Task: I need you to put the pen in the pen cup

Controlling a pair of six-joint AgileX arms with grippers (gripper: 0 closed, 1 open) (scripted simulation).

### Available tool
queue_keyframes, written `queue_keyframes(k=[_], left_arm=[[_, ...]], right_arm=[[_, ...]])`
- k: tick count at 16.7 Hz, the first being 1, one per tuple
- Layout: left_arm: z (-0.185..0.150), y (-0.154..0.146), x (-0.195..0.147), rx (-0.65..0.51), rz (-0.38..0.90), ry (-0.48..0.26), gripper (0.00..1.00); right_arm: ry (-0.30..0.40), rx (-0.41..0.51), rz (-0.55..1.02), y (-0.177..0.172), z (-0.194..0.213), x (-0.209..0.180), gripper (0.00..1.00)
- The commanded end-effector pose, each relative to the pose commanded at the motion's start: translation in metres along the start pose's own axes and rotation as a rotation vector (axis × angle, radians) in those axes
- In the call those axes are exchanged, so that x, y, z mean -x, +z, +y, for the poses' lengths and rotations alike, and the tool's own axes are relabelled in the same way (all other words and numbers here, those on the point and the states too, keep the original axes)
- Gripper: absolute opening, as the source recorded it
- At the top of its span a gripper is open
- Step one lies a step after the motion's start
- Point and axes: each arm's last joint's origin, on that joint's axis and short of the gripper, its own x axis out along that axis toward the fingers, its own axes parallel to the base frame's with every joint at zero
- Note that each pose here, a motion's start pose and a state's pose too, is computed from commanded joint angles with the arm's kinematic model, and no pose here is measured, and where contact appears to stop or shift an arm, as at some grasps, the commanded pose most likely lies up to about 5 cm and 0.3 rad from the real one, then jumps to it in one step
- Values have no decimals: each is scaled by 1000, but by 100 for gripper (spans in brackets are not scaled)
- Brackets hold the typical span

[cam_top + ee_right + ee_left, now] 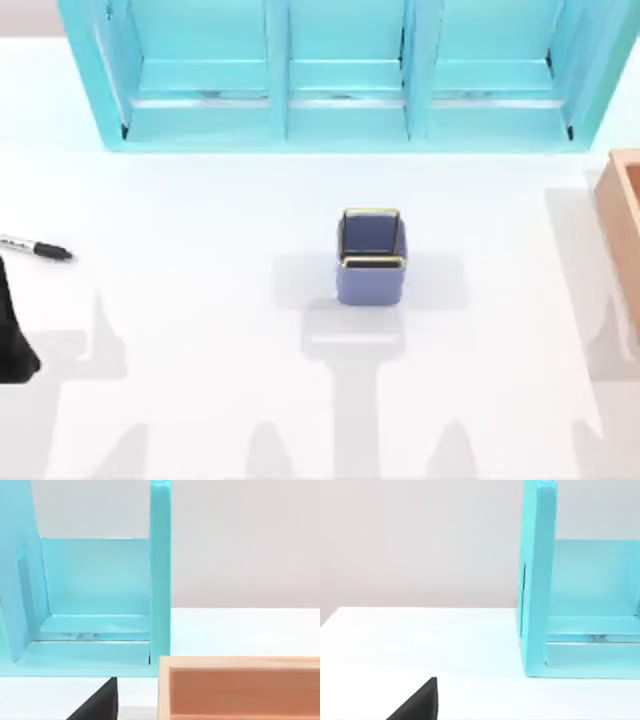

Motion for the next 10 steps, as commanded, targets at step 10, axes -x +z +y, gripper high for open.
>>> queue_keyframes(k=[10], left_arm=[[15,22,-23,310,121,35,100]], right_arm=[[0,0,0,0,0,0,100]])
